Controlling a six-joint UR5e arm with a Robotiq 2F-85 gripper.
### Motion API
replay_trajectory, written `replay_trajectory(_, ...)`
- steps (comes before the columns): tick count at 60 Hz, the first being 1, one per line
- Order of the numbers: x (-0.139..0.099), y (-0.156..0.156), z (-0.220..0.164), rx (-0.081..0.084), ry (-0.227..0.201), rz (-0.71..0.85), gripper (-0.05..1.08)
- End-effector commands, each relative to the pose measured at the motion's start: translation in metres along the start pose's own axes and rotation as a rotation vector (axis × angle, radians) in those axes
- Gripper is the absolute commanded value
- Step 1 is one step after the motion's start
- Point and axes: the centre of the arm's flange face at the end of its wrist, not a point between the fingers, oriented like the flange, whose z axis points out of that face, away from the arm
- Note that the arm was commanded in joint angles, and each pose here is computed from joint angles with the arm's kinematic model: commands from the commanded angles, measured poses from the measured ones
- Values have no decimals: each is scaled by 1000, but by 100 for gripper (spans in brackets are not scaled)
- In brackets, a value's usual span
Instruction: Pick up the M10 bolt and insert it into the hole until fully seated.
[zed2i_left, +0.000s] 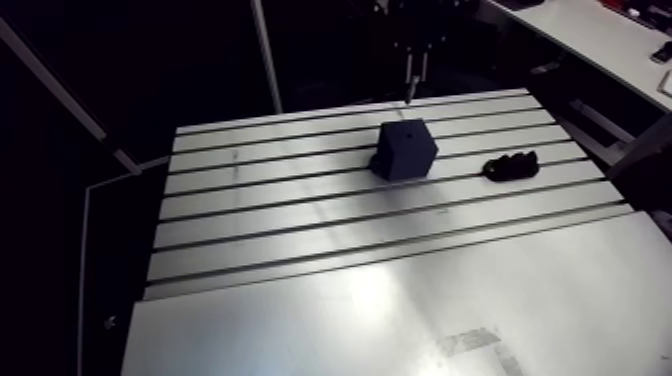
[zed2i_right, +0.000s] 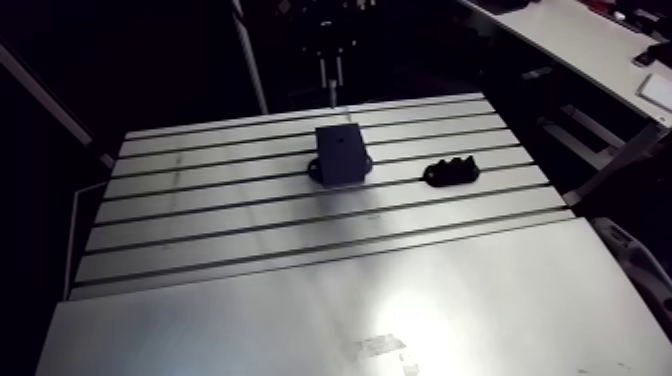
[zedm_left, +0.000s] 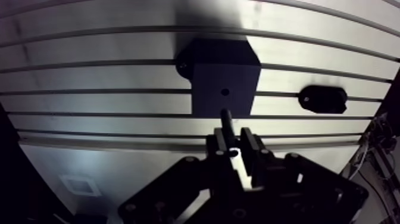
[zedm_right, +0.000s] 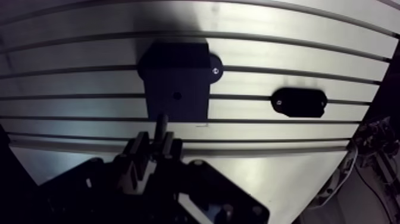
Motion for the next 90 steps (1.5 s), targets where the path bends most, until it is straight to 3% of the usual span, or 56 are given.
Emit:
replay_trajectory(1, 3, 0, 8, 1, -9, 0, 108)
replay_trajectory(10, 6, 5, 12, -7, 21, 3, 108)
replay_trajectory(33, 6, 5, 19, 2, 11, -1, 108)
replay_trajectory(47, 6, 10, 19, -3, 9, -1, 108)
replay_trajectory(90, 7, 9, 38, 7, -15, -2, 108)
